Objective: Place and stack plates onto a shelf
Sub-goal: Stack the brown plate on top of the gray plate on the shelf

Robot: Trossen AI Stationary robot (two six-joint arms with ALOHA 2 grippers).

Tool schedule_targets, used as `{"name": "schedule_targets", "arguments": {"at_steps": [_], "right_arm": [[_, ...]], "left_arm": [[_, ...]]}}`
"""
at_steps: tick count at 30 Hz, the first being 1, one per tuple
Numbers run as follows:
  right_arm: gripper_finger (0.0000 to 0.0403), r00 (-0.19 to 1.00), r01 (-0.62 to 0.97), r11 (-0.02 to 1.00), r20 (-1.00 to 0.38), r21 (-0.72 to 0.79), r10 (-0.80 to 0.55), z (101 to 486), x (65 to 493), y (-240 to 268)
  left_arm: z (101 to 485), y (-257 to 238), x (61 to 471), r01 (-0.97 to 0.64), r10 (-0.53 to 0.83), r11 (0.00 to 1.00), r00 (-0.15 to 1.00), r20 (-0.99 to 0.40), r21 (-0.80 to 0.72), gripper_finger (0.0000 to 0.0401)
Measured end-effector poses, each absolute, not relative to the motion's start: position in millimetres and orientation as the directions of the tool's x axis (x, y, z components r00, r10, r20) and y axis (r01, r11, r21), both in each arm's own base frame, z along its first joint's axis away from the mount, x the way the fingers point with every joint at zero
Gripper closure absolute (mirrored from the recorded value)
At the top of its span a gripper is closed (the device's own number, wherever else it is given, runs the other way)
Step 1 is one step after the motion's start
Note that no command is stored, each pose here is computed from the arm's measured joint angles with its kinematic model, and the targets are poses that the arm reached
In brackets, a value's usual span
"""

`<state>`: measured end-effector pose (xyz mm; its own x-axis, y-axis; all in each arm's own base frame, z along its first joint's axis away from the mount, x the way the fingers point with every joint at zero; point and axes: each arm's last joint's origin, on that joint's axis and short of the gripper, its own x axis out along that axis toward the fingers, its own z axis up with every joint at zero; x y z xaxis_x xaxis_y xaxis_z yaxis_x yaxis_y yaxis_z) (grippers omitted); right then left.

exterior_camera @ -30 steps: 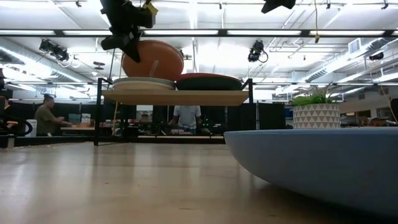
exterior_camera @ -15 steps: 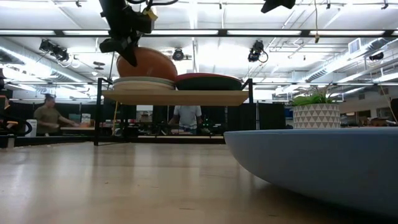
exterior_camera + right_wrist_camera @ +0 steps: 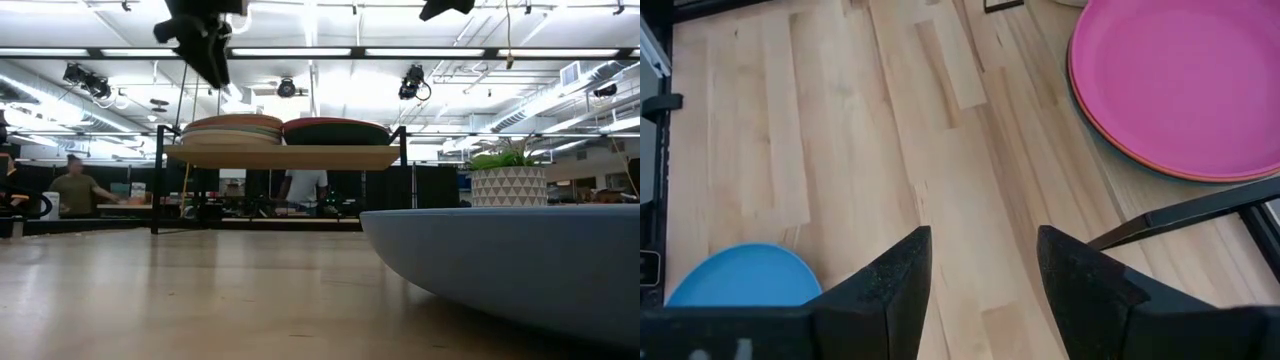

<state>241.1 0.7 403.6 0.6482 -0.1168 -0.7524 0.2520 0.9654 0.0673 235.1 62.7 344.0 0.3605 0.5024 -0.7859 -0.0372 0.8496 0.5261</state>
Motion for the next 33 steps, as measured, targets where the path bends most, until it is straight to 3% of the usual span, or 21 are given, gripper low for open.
{"name": "schedule_targets", "arguments": {"at_steps": [8,12,15,27,33], "right_arm": [[0.0213,0.66,0.251,0.965,-0.742,0.071,-0.117,404.6,242.2,0.8],[0.0213,0.667,0.25,0.965,-0.736,0.074,-0.117,405.3,242.9,0.8],[0.0213,0.668,0.25,0.965,-0.735,0.074,-0.116,405.4,243.0,0.8],[0.0213,0.674,0.237,0.97,-0.73,0.064,-0.116,405.8,243.6,0.8],[0.0213,0.674,0.235,0.97,-0.73,0.062,-0.116,405.8,243.5,0.8]], "left_arm": [[333.0,109.5,243.5,-0.214,0.583,0.811,0.374,-0.722,0.544,0.0184],[335.6,136.0,246.0,-0.333,0.565,0.824,0.521,-0.64,0.458,0.0192],[332.5,149.2,243.5,-0.346,0.524,0.852,0.558,-0.644,0.393,0.0195],[282.6,175.5,267.8,-0.311,0.446,0.89,0.443,-0.778,0.333,0.0196],[286.1,173.7,262.2,-0.315,0.484,0.871,0.405,-0.776,0.378,0.0196]]}}
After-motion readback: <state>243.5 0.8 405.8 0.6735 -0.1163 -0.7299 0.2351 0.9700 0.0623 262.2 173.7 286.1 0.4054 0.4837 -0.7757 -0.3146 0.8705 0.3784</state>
